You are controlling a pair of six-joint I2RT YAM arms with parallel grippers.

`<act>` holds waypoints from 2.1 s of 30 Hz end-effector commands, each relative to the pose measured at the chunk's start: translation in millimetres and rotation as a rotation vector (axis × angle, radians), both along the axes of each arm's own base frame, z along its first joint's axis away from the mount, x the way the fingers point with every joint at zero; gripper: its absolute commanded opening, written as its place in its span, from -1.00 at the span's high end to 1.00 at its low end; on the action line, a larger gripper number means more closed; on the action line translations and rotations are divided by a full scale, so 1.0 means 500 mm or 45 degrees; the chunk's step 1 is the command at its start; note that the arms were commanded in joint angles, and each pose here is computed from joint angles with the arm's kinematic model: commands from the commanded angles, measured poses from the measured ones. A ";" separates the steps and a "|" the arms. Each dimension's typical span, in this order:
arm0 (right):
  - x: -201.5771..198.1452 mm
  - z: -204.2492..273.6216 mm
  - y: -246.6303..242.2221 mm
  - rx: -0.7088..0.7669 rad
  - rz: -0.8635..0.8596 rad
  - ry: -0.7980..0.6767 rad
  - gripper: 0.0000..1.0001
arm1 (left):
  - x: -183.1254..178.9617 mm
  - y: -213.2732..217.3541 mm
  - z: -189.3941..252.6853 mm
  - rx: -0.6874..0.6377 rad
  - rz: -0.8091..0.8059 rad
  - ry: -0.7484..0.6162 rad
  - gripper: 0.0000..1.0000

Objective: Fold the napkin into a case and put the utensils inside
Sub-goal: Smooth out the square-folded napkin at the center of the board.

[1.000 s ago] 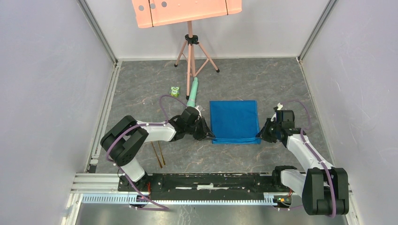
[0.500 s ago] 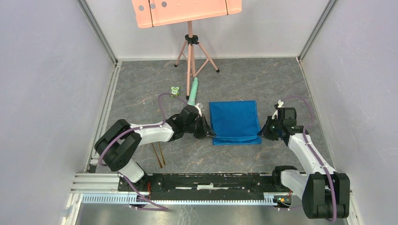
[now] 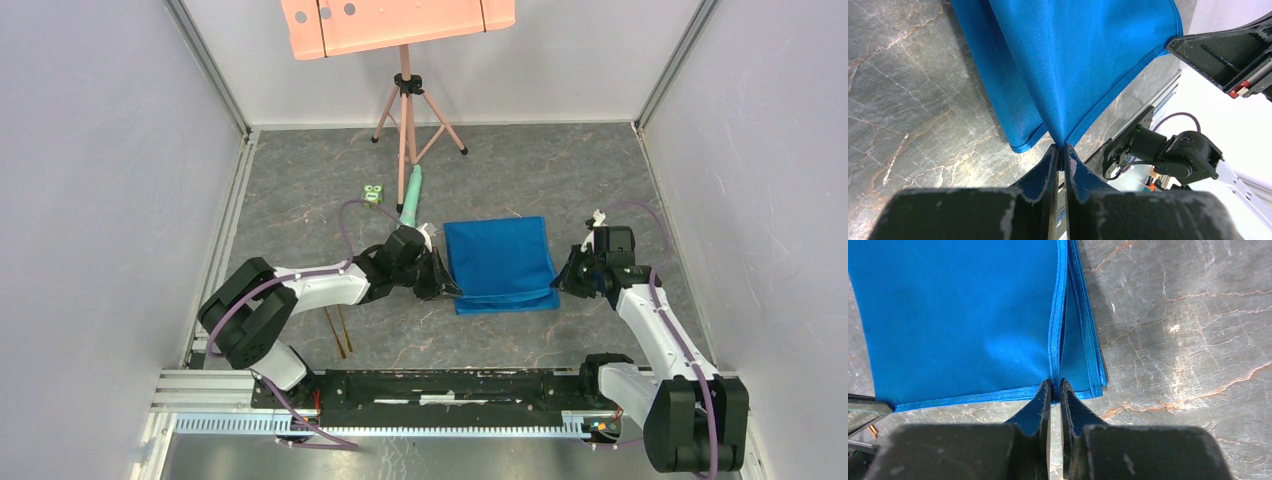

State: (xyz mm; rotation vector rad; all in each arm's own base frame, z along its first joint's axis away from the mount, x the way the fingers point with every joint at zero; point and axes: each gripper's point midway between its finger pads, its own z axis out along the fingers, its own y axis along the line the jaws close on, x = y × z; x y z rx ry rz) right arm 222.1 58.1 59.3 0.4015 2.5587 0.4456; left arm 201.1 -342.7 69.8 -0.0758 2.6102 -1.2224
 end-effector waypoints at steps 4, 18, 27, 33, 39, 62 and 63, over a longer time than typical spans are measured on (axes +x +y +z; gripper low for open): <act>0.041 0.089 -0.012 -0.052 0.009 -0.140 0.99 | 0.011 -0.017 0.116 -0.099 -0.040 -0.148 0.74; 0.025 0.058 -0.022 -0.093 0.006 -0.092 0.99 | -0.032 -0.042 0.070 -0.080 -0.109 -0.076 0.72; 0.006 0.016 -0.040 -0.153 -0.006 -0.031 1.00 | -0.066 -0.052 0.005 -0.040 -0.159 0.008 0.66; -0.008 -0.003 -0.044 -0.170 0.002 0.012 1.00 | -0.082 -0.057 -0.016 -0.048 -0.189 0.059 0.69; -0.014 -0.012 -0.044 -0.172 0.009 0.021 0.99 | -0.087 -0.055 -0.027 -0.031 -0.209 0.074 0.54; -0.024 -0.056 -0.044 -0.177 0.018 0.031 1.00 | 0.209 0.003 -0.059 0.228 0.153 -0.167 -0.12; -0.025 -0.059 -0.043 -0.169 0.017 0.030 1.00 | 0.223 -0.004 -0.064 0.234 0.148 -0.174 -0.11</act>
